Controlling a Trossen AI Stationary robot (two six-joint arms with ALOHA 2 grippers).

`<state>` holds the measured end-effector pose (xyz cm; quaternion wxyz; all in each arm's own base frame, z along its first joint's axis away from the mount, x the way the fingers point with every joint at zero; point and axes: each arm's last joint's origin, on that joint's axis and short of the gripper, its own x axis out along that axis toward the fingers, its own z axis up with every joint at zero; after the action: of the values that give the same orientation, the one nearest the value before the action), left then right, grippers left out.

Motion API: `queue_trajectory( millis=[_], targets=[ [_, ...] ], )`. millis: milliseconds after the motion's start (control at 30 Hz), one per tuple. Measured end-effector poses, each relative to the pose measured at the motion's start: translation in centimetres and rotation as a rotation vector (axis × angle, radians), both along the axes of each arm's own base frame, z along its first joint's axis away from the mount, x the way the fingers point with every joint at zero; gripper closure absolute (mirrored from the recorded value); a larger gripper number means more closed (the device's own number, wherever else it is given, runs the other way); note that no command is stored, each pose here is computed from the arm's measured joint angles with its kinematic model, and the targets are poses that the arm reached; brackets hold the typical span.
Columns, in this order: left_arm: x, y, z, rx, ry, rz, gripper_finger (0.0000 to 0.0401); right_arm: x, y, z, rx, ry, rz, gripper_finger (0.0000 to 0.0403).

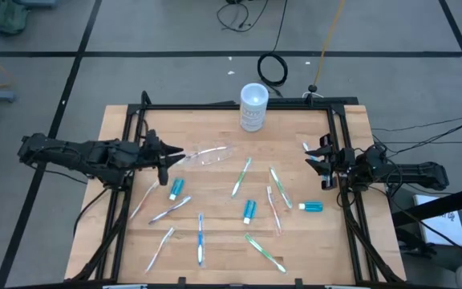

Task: Pick & Place toothbrushing station
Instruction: Put the right blue mouthwash into the transparent organizer

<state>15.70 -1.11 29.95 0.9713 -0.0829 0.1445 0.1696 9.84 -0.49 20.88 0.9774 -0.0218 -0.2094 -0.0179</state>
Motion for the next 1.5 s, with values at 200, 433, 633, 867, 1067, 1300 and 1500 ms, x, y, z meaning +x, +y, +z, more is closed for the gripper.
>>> queue_trajectory(
  millis=[200,433,633,867,1067,1300,1500],
  targets=[
    [1.0,-0.1,-0.5,0.051,0.040,0.002,0.0295,0.0,0.0,0.1,0.039,-0.006,0.019,0.0298],
    [2.5,-0.1,-0.9,0.215,0.091,-0.044,0.0295,1.4,0.3,-0.3,-0.017,0.145,0.114,0.0298],
    [3.5,0.4,-0.6,0.374,0.091,-0.053,0.0295,5.2,0.6,2.4,-0.042,0.347,0.112,0.0298],
    [4.2,1.2,-0.9,0.466,0.142,-0.047,0.0295,11.6,2.5,5.1,-0.028,0.872,0.173,0.0298],
    [4.8,1.5,-1.3,0.461,0.168,-0.032,0.0295,14.2,4.7,5.0,0.035,1.372,0.119,0.0298],
    [4.9,1.7,-1.5,0.423,0.159,-0.016,0.0295,13.8,6.8,1.7,0.272,1.711,0.188,0.0278],
    [4.9,1.6,-1.5,0.381,0.148,-0.004,0.0295,12.1,7.1,-1.3,0.398,1.883,0.072,0.0234]
  ],
)
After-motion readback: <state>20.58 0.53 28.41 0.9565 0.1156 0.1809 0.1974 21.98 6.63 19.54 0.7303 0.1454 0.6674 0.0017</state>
